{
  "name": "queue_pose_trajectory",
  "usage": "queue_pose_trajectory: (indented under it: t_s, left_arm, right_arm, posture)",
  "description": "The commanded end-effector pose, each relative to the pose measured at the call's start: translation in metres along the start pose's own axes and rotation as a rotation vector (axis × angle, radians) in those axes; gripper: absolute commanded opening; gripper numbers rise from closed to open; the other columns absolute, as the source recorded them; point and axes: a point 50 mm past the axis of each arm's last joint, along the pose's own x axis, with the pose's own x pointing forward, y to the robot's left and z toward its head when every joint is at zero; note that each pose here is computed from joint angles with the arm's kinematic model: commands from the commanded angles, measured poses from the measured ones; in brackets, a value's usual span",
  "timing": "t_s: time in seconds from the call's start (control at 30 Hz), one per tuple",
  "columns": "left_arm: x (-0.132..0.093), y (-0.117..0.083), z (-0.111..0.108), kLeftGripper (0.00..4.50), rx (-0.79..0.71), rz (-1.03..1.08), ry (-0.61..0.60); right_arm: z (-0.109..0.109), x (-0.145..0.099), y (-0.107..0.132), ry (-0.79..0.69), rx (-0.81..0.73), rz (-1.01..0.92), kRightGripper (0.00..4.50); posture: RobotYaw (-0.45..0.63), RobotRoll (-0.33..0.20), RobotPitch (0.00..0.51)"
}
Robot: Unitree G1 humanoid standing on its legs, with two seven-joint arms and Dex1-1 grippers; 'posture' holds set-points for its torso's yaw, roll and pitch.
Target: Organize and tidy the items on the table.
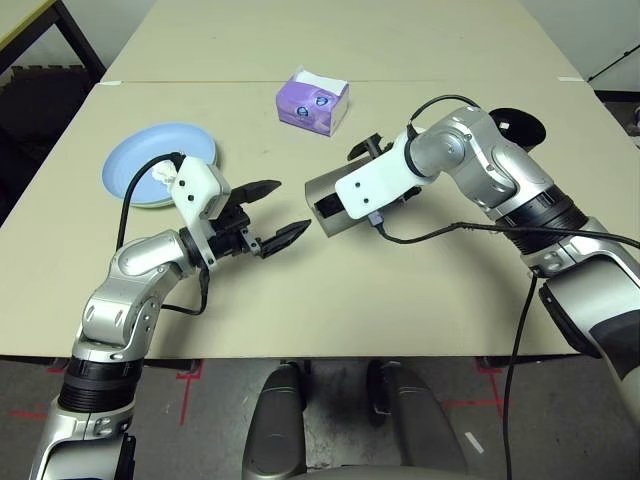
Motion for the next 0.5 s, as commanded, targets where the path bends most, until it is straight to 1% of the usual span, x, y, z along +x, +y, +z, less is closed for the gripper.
queue_pose_trajectory:
  t_s: [0.03,0.17,0.33,0.4,0.5]
  left_arm:
    - [0.002,-0.001,-0.004,4.50,-0.001,-0.015,0.009]
    - [0.003,0.001,-0.005,4.50,-0.001,-0.012,0.008]
    - [0.003,0.003,-0.009,4.50,-0.001,-0.008,0.012]
    - [0.002,0.003,-0.010,4.50,-0.001,-0.006,0.013]
    - [0.001,0.003,-0.012,4.50,-0.003,-0.007,0.017]
  right_arm:
    - [0.001,-0.009,-0.011,-0.008,-0.006,-0.041,4.45]
    - [-0.002,-0.021,-0.018,-0.009,0.020,-0.063,4.45]
    - [-0.013,-0.040,-0.017,-0.064,0.239,-0.091,4.45]
    - [-0.015,-0.044,-0.014,-0.091,0.310,-0.100,4.45]
    - [-0.020,-0.049,-0.002,-0.149,0.437,-0.109,4.45]
  posture:
    - [0.05,0.000,0.157]
    - [0.05,0.000,0.157]
    - [0.05,0.000,0.154]
    - [0.04,0.000,0.153]
    - [0.04,0.000,0.152]
